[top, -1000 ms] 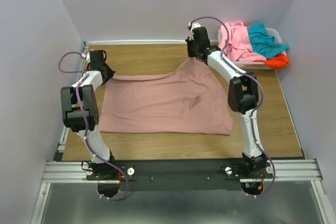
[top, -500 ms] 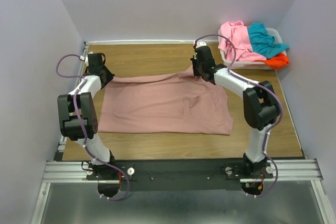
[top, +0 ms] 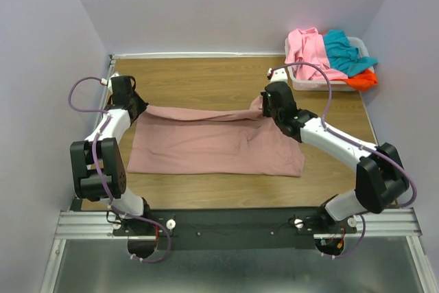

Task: Fold and stack the t-shirts
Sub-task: Fold the tshirt

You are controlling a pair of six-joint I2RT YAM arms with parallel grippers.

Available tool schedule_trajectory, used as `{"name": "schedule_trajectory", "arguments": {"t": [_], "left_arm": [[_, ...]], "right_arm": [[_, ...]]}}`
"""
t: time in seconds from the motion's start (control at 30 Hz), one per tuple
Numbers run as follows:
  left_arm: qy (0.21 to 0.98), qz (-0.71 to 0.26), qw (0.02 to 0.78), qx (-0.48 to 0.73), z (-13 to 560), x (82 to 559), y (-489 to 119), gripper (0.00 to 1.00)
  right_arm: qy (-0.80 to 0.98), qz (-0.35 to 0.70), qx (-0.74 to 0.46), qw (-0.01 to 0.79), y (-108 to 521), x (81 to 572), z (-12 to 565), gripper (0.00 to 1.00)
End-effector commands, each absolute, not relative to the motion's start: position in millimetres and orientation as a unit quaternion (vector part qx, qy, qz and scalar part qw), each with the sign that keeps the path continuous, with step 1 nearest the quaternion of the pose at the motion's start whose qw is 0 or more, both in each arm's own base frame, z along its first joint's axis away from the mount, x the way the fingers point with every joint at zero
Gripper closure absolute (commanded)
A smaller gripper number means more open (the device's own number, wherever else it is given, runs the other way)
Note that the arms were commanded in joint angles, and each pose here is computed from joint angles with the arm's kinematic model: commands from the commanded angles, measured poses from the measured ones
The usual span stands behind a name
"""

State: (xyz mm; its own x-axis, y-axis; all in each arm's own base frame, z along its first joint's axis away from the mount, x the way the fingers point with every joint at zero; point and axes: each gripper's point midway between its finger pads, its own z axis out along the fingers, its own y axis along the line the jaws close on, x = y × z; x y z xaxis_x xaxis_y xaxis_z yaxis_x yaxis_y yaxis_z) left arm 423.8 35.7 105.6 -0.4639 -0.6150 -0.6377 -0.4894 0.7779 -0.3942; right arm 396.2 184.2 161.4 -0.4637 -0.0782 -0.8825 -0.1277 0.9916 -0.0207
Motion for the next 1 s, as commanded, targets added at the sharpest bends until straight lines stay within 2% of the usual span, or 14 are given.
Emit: {"name": "schedule_trajectory", "arguments": {"t": [0.0,0.17,0.3,0.5,0.53,0.57,0.6,0.67,0.7,0.8,0.83,0.87,0.9,0.97], "left_arm": [[0.846,-0.063,0.417,-0.328,117,412,43,1.0],[0.845,-0.054,0.412,-0.336,113,396,45,1.0],[0.843,-0.028,0.401,-0.359,106,378,55,1.0],[0.837,-0.016,0.388,-0.386,87,353,58,1.0],[0.835,-0.011,0.386,-0.393,85,350,60,1.0],[0.834,-0.008,0.383,-0.397,83,347,61,1.0],[0.832,-0.006,0.378,-0.406,79,342,64,1.0],[0.828,-0.005,0.378,-0.415,78,340,68,1.0],[0.824,-0.001,0.376,-0.425,78,337,73,0.78],[0.814,0.008,0.376,-0.442,82,333,81,0.54],[0.809,0.012,0.381,-0.447,86,332,84,0.45],[0.806,0.011,0.386,-0.449,92,331,85,0.29],[0.802,0.009,0.392,-0.45,98,333,86,0.03],[0.797,0.006,0.403,-0.45,111,333,86,0.02]], "right_arm": [[0.844,0.021,-0.031,0.535,178,380,173,1.0],[0.857,0.016,-0.023,0.515,177,352,155,1.0],[0.872,0.001,0.037,0.489,164,325,127,1.0],[0.902,0.069,0.094,0.415,172,253,73,0.99],[0.908,0.077,0.092,0.402,172,243,64,0.94],[0.91,0.092,0.097,0.393,175,237,62,0.84],[0.918,0.104,0.088,0.372,176,226,52,0.68],[0.92,0.125,0.084,0.362,181,219,54,0.49],[0.916,0.144,0.084,0.365,185,218,64,0.29],[0.896,0.171,0.088,0.4,186,225,93,0.0],[0.888,0.176,0.093,0.415,186,229,105,0.0],[0.882,0.176,0.095,0.427,184,232,113,0.0],[0.874,0.168,0.101,0.444,179,237,120,0.0],[0.865,0.156,0.1,0.466,177,246,135,0.0]]}}
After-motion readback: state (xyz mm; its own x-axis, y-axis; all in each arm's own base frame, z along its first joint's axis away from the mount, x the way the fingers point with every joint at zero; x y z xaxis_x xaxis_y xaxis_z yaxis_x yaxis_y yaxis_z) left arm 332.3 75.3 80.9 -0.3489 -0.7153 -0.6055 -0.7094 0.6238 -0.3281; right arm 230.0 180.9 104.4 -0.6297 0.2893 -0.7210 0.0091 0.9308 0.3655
